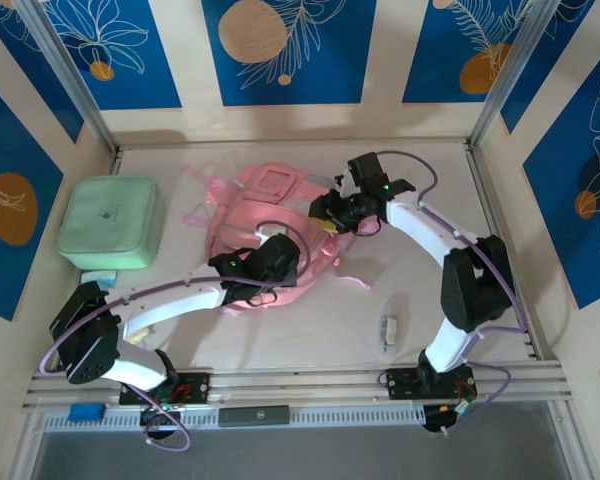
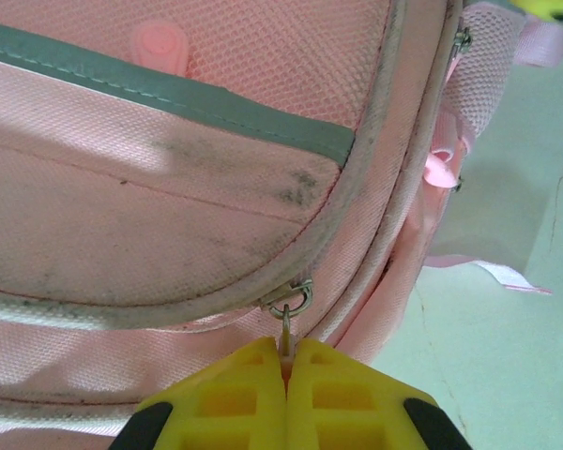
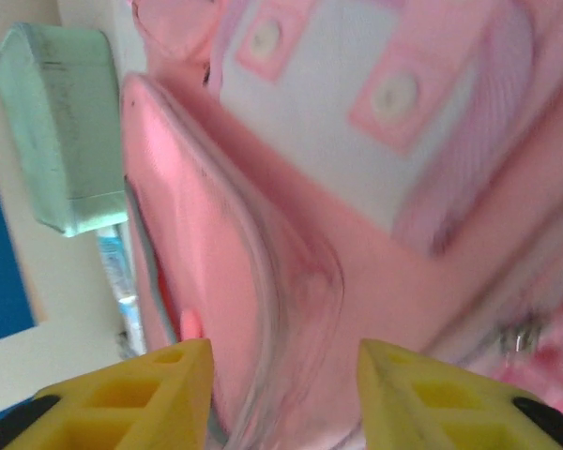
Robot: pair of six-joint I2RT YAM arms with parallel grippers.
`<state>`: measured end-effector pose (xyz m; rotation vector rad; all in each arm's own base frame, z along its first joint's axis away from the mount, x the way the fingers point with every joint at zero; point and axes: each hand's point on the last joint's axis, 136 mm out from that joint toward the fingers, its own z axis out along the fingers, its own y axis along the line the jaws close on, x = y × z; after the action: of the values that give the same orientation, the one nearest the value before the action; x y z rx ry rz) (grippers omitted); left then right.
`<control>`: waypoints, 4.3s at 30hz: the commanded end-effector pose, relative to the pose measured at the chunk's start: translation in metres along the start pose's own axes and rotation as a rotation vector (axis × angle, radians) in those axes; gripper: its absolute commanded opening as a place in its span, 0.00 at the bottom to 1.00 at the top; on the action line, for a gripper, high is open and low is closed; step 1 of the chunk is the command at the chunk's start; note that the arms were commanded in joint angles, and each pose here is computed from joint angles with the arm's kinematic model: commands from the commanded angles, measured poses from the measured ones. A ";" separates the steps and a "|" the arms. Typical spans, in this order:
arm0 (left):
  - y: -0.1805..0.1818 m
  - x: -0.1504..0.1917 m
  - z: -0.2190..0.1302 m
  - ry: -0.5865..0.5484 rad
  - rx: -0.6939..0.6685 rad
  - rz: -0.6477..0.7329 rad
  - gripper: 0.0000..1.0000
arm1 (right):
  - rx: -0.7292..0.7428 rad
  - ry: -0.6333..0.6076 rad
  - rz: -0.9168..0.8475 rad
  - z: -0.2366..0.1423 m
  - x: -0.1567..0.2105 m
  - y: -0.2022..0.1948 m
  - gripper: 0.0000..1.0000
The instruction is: Pack the student bag
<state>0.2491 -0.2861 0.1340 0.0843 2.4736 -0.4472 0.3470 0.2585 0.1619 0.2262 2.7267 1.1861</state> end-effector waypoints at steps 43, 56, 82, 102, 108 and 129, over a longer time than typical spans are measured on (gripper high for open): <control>0.021 0.009 -0.008 0.101 0.131 0.082 0.00 | -0.036 0.055 0.077 -0.021 0.029 -0.002 0.50; 0.018 0.008 -0.007 0.093 0.146 0.086 0.00 | 0.007 -0.042 0.215 0.035 0.062 0.012 0.42; 0.047 0.032 -0.017 0.126 0.053 0.205 0.00 | 0.008 0.022 -0.058 -0.034 -0.012 -0.019 0.00; 0.088 -0.004 -0.003 0.082 0.097 0.089 0.00 | 0.056 0.038 -0.185 -0.026 -0.032 -0.022 0.00; 0.077 -0.007 -0.002 0.045 0.100 0.078 0.00 | 0.101 0.021 -0.160 -0.027 -0.041 -0.027 0.15; 0.043 0.041 -0.049 0.041 0.290 -0.001 0.73 | 0.562 -0.157 -0.034 -0.108 0.074 -0.099 0.92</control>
<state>0.2047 -0.2265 0.1397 0.2374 2.4177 -0.7957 0.2692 0.1556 0.1687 0.1973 2.7950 0.5236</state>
